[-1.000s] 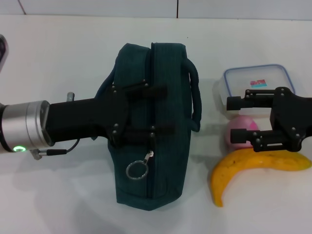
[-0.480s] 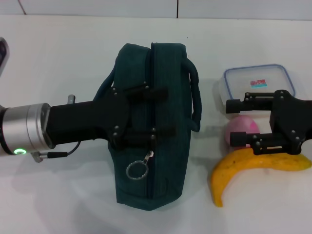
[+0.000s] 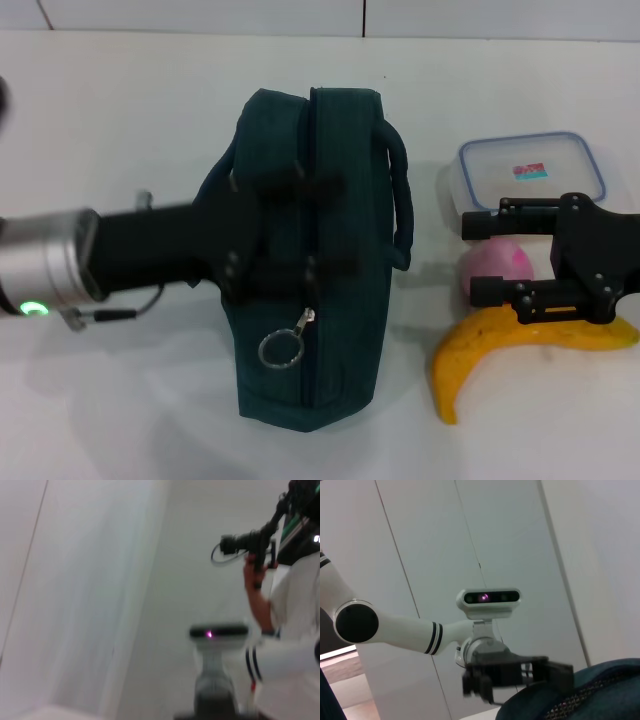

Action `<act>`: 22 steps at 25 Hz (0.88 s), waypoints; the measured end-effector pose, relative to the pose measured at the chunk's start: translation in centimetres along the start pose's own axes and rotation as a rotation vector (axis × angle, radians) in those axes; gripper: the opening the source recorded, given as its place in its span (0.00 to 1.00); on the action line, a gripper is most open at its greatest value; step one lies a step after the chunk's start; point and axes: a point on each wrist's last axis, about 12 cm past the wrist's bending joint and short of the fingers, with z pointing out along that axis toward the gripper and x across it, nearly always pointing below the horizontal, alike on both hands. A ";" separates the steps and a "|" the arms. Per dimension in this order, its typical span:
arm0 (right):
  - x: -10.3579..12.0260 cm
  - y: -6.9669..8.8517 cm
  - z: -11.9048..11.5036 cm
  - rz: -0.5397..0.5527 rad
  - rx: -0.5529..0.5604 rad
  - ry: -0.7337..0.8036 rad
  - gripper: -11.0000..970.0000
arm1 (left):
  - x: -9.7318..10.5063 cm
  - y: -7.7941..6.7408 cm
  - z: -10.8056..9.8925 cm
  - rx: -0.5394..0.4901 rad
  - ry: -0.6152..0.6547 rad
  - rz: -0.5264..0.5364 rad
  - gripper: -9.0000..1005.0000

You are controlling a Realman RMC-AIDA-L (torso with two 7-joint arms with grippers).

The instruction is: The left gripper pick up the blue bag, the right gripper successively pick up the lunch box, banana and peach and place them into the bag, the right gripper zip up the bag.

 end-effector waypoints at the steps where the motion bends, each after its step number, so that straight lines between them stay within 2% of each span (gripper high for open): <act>1: 0.0 0.0 0.0 0.001 0.001 0.000 0.72 | -0.5 0.1 -0.2 -0.003 -0.025 -0.001 0.87; 5: 0.2 0.1 -0.2 0.005 0.006 0.001 0.72 | -3.5 0.8 -1.7 -0.056 -0.093 -0.037 0.87; 9: 0.3 0.1 -0.2 0.008 0.007 0.002 0.72 | -7.5 1.8 -4.9 -0.155 -0.035 -0.164 0.87; 11: 0.3 0.1 -0.3 0.009 0.008 0.002 0.72 | -9.1 2.3 -6.6 -0.240 0.019 -0.282 0.87; 15: 0.5 0.2 -0.3 0.019 0.010 -0.002 0.72 | -10.2 2.6 -7.9 -0.385 0.166 -0.539 0.87; 18: 0.6 0.3 -0.2 0.026 0.009 -0.006 0.71 | -10.3 2.6 -7.6 -0.438 0.246 -0.628 0.87; 22: 0.7 0.3 -0.1 0.033 0.005 -0.009 0.71 | -9.5 3.3 -6.1 -0.428 0.305 -0.737 0.87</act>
